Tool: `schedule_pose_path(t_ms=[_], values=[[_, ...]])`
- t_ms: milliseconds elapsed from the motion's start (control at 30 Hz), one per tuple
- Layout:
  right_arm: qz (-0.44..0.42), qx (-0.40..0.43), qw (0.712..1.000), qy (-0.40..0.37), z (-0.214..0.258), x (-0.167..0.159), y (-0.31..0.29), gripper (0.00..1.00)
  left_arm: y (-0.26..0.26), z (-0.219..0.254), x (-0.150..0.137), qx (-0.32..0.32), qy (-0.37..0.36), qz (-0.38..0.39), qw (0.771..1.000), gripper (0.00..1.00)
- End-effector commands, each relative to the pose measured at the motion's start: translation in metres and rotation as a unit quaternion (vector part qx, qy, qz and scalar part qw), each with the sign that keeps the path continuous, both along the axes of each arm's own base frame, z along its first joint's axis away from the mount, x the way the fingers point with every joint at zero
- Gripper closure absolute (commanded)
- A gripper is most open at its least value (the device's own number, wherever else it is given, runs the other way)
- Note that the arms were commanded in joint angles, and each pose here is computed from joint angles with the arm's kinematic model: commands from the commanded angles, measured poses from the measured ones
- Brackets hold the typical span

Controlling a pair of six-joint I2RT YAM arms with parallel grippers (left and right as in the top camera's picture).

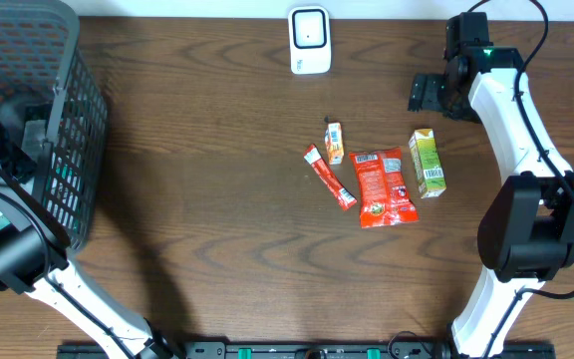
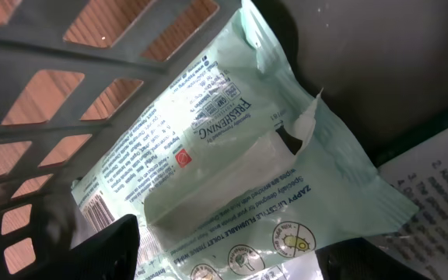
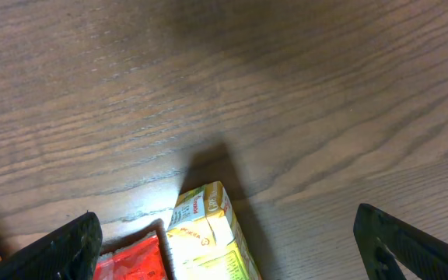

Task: Scan the item barcode
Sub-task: 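Reach the left gripper into the basket and grasp the mint-green wipes pack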

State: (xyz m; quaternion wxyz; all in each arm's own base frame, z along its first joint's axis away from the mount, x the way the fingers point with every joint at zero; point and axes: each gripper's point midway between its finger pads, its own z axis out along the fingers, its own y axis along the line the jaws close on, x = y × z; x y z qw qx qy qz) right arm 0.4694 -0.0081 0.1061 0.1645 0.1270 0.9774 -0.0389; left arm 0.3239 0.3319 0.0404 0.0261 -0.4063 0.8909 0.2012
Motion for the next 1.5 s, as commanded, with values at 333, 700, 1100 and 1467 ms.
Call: schedule_pose_path(t_ms=[333, 700, 1100, 1467], values=[[-0.004, -0.003, 1.0, -0.007, 0.007, 0.002, -0.005, 0.01, -0.007, -0.023, -0.008, -0.018, 0.024, -0.013, 0.999, 0.56], [-0.004, -0.003, 1.0, -0.007, 0.007, 0.001, -0.005, 0.01, -0.011, -0.04, -0.017, -0.02, 0.035, -0.012, 0.999, 0.35], [-0.004, -0.003, 1.0, -0.007, 0.007, 0.001, -0.005, 0.01, 0.0, -0.037, -0.023, 0.019, 0.053, -0.003, 0.998, 0.66], [-0.004, -0.003, 1.0, -0.007, 0.007, 0.002, -0.005, 0.01, 0.003, 0.027, 0.008, 0.078, -0.025, -0.014, 0.997, 0.93]])
